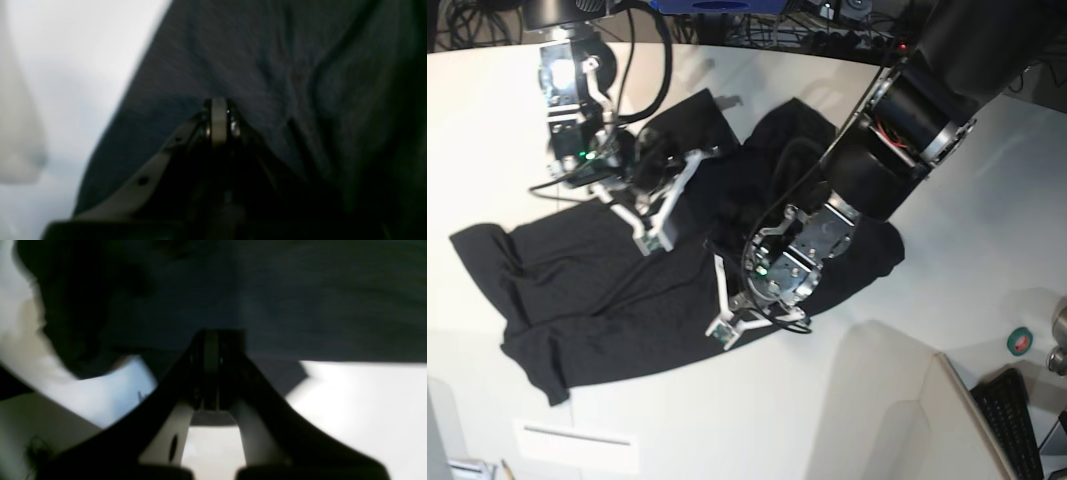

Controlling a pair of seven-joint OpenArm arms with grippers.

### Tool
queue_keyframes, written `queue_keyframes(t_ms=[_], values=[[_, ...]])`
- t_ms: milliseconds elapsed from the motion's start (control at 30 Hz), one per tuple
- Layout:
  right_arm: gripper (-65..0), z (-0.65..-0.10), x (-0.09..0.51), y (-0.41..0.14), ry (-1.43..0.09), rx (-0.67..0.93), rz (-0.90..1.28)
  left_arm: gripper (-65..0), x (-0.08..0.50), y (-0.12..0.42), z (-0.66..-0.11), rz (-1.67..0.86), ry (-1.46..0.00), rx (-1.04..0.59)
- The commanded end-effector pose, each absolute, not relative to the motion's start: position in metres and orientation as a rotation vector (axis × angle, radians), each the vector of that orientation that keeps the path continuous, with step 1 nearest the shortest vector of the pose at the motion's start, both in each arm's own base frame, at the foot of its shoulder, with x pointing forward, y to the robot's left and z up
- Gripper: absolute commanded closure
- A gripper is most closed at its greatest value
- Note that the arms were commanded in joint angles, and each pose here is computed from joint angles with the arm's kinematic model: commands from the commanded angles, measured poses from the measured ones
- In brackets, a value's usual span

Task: Layout the t-shirt on the table in an organized manner, then fold the t-shirt properly
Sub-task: 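Regrasp the shirt fabric with both grippers and drag it flat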

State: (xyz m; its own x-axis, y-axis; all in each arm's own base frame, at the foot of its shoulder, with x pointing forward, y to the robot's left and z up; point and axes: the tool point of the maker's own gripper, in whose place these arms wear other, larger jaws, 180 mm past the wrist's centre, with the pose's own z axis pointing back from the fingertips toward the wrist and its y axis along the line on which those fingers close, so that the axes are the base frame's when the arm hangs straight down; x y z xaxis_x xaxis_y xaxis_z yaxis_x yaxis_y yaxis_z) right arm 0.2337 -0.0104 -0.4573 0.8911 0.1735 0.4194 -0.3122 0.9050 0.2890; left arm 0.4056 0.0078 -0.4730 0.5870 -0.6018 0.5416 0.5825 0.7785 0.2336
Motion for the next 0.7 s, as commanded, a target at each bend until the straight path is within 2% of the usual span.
queue_keyframes(t_ms=[0,300,433,533,667], values=[[0.0,-0.462,0.234,-0.009,-0.394,0.364,0.256,0.0,0.423,0.008,-0.460,-0.707,-0.689,0.065],[0.0,-0.520,0.224,-0.050,-0.304,0.306,0.202,0.0,0.399,0.058,-0.479,-0.739,-0.656,0.146],[0.0,-0.532,0.249,-0.102,-0.292,0.255,0.051,0.0,0.382,0.094,-0.479,-0.662,-0.611,0.169],[0.0,-0.531,0.271,-0.143,-0.294,0.194,0.022,0.0,0.371,0.122,-0.468,-0.555,-0.618,0.169],[0.0,-0.516,0.312,-0.185,-0.321,0.132,0.005,0.0,0.345,0.118,-0.456,-0.507,-0.631,0.131]])
